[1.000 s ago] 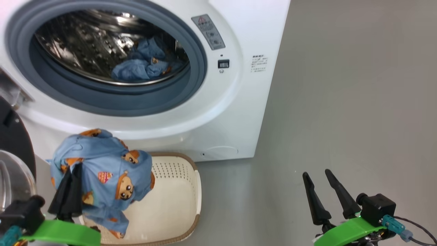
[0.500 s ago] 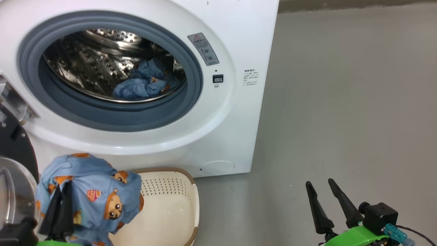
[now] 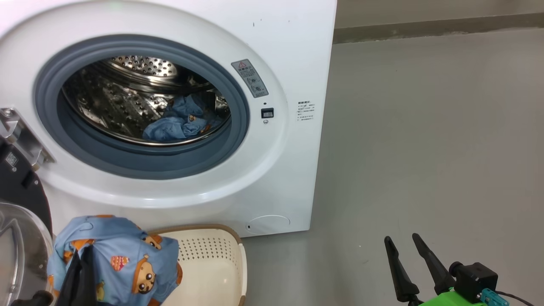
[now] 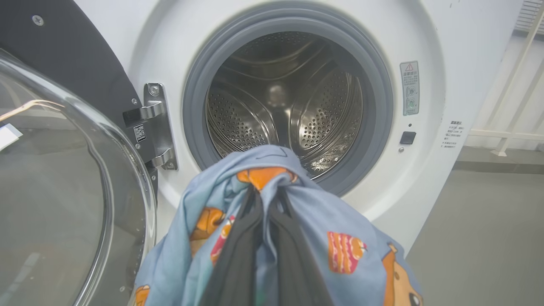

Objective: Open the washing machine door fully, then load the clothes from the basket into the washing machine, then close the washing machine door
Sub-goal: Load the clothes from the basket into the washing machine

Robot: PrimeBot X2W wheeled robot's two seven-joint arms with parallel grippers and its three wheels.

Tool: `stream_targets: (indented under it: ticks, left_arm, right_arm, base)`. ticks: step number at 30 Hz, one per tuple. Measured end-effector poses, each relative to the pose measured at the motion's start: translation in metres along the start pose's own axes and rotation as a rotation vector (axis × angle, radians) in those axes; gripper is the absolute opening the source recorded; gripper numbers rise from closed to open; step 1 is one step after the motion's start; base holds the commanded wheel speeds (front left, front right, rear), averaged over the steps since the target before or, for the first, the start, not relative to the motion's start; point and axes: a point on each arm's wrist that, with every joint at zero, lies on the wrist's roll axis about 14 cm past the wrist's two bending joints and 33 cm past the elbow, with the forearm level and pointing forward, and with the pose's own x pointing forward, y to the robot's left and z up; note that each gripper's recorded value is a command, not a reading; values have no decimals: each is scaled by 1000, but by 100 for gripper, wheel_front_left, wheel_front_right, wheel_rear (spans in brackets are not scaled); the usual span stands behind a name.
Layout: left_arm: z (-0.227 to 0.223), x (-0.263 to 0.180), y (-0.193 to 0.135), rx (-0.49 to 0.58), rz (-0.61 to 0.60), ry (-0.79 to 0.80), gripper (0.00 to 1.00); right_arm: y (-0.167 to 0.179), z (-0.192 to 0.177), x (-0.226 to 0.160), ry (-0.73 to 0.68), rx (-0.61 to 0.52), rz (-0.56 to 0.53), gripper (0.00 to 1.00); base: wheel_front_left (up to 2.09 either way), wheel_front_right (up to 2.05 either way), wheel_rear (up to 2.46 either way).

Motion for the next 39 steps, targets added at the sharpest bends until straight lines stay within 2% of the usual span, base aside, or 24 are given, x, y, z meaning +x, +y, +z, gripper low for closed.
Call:
stream_targets:
  ticks: [28, 39]
  left_arm:
    - [-17, -1, 2, -12, 16, 50, 0]
    - [-16, 49, -21, -27, -83, 26, 0]
  right_arm:
    - [1, -14, 2, 43, 5, 3, 100]
    - [-6, -25, 8, 78, 8, -17, 100]
  base:
    - [0, 0, 0]
    - [0, 0, 0]
